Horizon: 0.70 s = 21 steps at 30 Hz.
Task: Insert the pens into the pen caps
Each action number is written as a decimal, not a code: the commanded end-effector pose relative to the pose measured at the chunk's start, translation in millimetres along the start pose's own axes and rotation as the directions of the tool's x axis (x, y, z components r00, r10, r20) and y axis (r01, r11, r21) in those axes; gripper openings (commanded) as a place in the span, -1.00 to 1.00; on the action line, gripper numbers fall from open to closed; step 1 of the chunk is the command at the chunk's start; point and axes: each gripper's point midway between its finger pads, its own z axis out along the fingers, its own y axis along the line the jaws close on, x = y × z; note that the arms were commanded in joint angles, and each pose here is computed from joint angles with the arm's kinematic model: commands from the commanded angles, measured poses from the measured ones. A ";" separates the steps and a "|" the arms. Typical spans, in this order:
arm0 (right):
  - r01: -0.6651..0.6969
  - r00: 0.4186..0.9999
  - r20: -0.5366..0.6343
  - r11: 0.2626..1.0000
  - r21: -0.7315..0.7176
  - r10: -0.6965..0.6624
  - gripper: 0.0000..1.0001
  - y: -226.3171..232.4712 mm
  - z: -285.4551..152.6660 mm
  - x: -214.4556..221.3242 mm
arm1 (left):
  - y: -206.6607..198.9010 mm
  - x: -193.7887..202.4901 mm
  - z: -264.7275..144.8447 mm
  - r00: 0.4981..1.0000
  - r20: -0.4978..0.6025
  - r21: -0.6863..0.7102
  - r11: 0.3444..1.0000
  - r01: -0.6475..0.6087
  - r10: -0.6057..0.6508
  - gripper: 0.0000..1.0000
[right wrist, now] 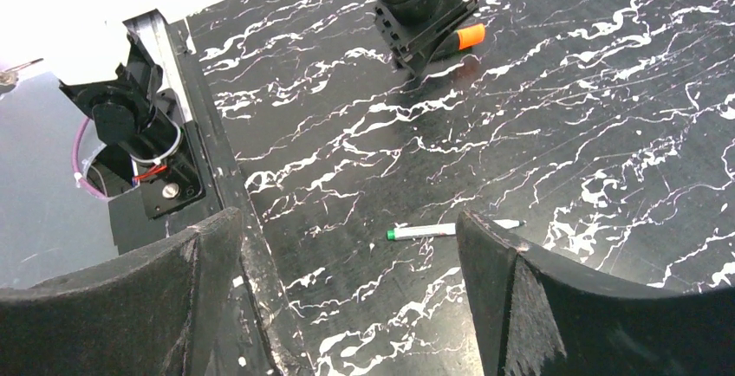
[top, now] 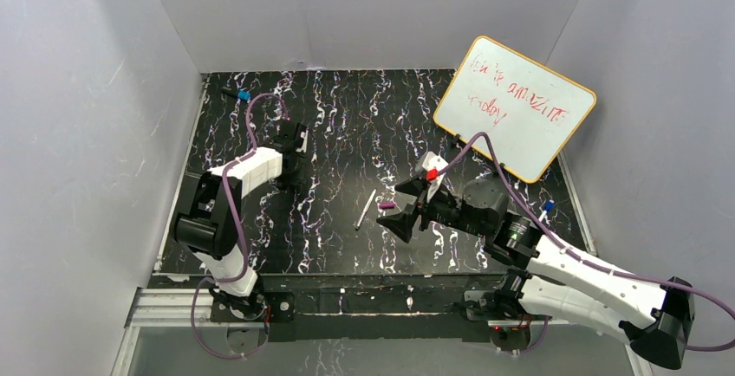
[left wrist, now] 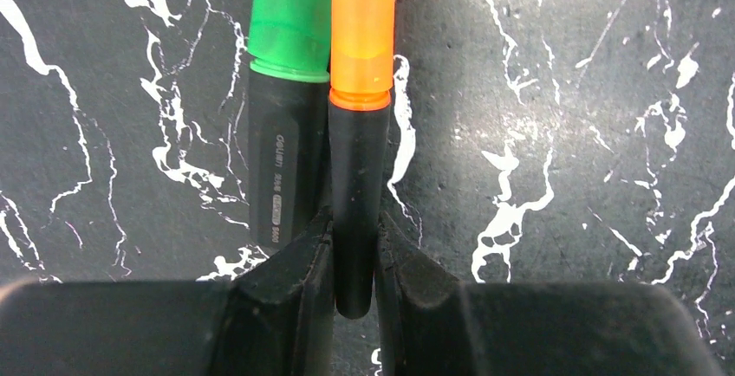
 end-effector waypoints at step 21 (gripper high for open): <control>-0.018 0.999 0.028 0.999 0.026 0.018 0.98 -4.0 -6.2 1.9 | -20.2 -46.6 -39.0 0.994 0.110 0.131 0.991 0.007 -0.022 -0.24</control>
